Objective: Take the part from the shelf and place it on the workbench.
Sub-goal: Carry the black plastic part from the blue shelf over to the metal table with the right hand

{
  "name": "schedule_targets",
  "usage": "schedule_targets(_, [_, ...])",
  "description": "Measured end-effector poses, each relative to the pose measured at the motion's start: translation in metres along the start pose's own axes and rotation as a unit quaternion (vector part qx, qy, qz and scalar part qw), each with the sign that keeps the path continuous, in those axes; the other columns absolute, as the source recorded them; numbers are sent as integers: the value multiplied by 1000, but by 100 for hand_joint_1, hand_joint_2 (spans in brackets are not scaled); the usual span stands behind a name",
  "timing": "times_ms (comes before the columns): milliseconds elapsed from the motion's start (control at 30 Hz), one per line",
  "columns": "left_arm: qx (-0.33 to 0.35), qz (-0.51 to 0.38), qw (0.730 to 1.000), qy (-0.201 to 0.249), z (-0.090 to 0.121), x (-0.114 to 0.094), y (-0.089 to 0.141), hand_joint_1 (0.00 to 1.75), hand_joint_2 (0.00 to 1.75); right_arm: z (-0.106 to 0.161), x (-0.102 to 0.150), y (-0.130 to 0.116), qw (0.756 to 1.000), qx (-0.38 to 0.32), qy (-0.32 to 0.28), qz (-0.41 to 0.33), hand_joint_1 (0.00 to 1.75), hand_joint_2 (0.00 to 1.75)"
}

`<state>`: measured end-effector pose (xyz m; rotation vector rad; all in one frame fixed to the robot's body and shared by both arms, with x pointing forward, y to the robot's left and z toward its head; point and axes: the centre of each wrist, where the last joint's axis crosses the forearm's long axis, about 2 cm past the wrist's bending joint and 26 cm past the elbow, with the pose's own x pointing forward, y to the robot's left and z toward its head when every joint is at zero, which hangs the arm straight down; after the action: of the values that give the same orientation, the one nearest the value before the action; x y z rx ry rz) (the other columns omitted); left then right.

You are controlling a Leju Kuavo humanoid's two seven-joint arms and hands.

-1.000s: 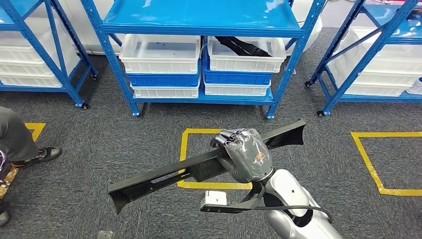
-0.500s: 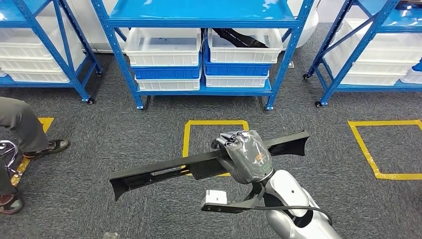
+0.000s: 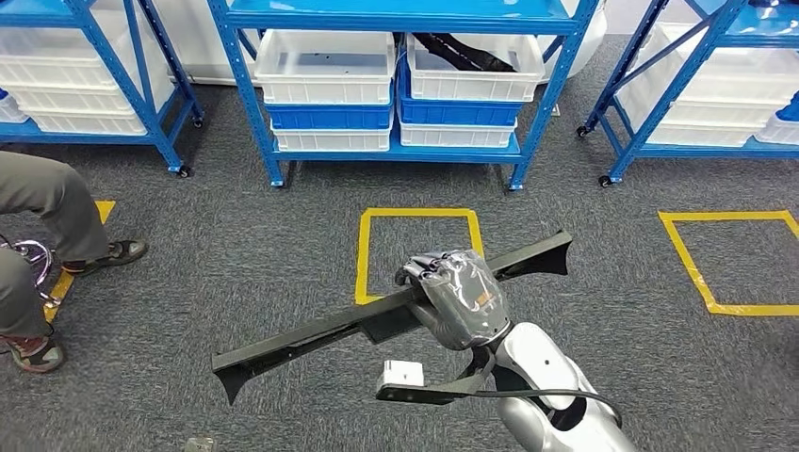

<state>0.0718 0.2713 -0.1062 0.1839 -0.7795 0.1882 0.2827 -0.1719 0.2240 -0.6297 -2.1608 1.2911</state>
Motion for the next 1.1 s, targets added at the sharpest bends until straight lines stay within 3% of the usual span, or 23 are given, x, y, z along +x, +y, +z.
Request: schedule_targets(1100, [2, 4, 1000, 1, -1, 0, 2, 0, 175, 2, -5, -1, 1000, 6, 11, -3, 169, 175])
